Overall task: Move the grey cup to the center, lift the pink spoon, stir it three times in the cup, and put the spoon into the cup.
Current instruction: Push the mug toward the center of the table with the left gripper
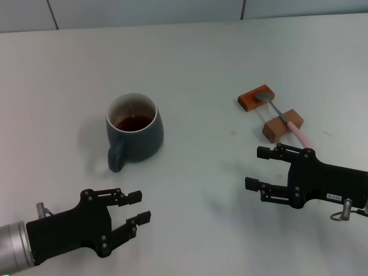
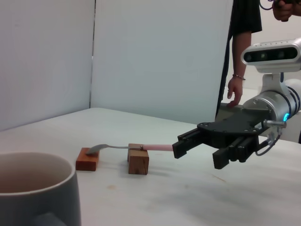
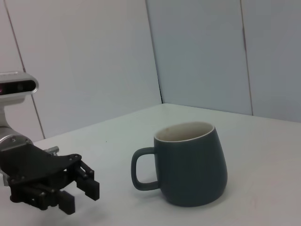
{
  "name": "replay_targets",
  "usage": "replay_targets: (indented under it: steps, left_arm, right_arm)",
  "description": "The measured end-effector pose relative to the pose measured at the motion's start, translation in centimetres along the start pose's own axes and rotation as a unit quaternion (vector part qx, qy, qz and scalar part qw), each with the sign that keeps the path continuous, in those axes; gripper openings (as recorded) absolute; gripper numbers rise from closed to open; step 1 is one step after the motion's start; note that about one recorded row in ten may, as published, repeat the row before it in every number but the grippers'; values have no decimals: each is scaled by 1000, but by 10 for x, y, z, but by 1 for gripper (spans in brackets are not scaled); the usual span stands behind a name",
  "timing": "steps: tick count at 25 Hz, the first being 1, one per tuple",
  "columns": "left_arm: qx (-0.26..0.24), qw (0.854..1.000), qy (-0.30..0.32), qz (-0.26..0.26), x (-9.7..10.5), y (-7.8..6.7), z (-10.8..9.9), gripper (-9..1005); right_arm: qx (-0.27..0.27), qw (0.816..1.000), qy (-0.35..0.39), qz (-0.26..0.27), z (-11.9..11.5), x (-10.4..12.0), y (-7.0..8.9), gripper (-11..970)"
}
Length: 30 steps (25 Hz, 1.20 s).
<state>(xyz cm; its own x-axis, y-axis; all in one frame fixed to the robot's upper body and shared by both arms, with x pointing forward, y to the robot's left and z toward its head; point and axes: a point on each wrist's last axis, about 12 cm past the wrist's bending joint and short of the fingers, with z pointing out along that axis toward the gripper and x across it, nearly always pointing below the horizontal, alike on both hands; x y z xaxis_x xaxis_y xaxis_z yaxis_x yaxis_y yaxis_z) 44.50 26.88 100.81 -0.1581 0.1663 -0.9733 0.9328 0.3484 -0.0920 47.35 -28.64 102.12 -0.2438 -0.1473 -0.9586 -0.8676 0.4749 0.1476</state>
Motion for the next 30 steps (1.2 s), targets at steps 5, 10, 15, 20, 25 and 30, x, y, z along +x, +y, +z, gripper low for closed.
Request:
replay_targets:
  steps: [5,10,15,20,25,30]
  left_arm:
    - [-2,1000,-1,-1,0,0,0,299]
    - [-5,1000,-6,0,-1,1,0,205]
    - [-87,991,-106,7,-21,15,-7,111]
    - [-184,967,-173,31,-34,30,-20,0]
    - [-311,933,-150,98,-29,48,-35,4]
    - [-382,906,-64,170,-18,62,-32,8]
  right_arm:
    - [1,1000,0,0,0,0,0,767]
    - [1,1000,0,1,-1,0,0,766]
    - [3,1000,0,2,-1,1,1,767]
    - [3,1000,1,3,-1,2,1,767]
    - [6,1000,1,5,-3,3,2,766]
    - [8,1000,1,8,-4,5,3,767]
